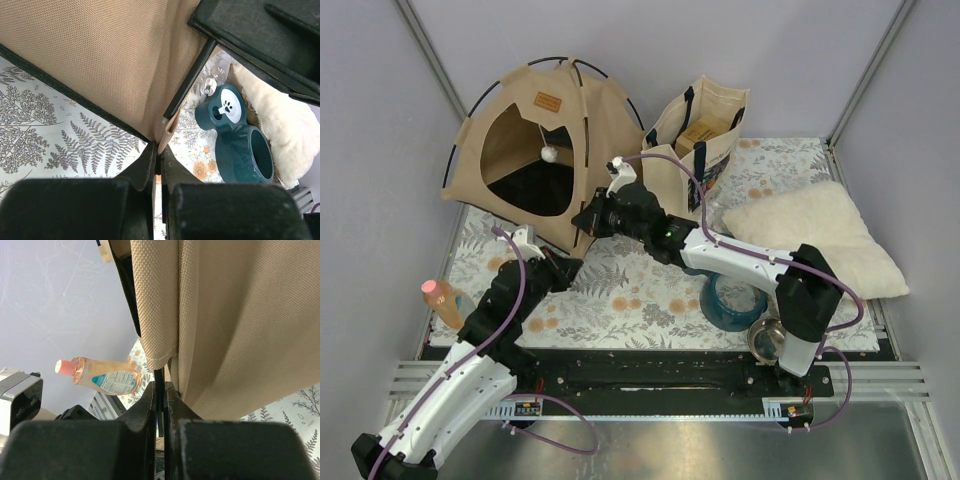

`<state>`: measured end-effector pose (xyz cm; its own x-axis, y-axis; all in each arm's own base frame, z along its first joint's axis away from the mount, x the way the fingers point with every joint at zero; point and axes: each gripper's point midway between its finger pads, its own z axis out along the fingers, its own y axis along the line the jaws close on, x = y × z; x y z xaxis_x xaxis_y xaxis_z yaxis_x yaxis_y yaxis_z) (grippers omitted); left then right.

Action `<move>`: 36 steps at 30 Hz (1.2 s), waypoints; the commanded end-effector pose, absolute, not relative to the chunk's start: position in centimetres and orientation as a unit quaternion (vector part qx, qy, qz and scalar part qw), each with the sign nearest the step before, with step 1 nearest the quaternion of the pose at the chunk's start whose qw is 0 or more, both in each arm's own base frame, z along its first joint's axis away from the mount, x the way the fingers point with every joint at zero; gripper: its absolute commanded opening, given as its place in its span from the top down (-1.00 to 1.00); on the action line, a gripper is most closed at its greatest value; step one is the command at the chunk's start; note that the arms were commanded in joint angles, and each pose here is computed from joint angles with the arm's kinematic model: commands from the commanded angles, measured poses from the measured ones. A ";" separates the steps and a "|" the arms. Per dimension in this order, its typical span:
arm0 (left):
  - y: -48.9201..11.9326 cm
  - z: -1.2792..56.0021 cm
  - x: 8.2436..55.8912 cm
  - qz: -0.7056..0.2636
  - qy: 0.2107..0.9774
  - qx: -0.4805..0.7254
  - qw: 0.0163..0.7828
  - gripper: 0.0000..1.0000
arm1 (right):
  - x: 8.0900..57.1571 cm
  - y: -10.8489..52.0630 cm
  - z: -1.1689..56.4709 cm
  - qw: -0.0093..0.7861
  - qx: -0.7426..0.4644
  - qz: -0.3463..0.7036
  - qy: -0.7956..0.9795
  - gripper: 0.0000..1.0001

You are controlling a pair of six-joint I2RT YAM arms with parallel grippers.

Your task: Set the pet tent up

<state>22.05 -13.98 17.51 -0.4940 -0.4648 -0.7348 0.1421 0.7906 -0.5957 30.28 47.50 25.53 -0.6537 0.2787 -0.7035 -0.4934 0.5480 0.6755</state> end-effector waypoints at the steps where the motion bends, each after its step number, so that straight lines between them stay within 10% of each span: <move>1: -14.1 13.3 18.6 -0.286 0.867 -0.071 0.401 1.00 | 37.4 42.0 34.3 0.544 0.031 0.469 0.695 1.00; 36: -14.8 12.8 18.4 -0.294 0.871 -0.059 0.388 1.00 | 37.1 43.1 32.5 0.503 0.029 0.500 0.704 1.00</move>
<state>22.34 -14.23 17.30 -0.5040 -0.4585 -0.7319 0.1381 0.7938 -0.5924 30.12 47.22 25.87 -0.7076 0.2782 -0.6495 -0.4797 0.4857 0.7307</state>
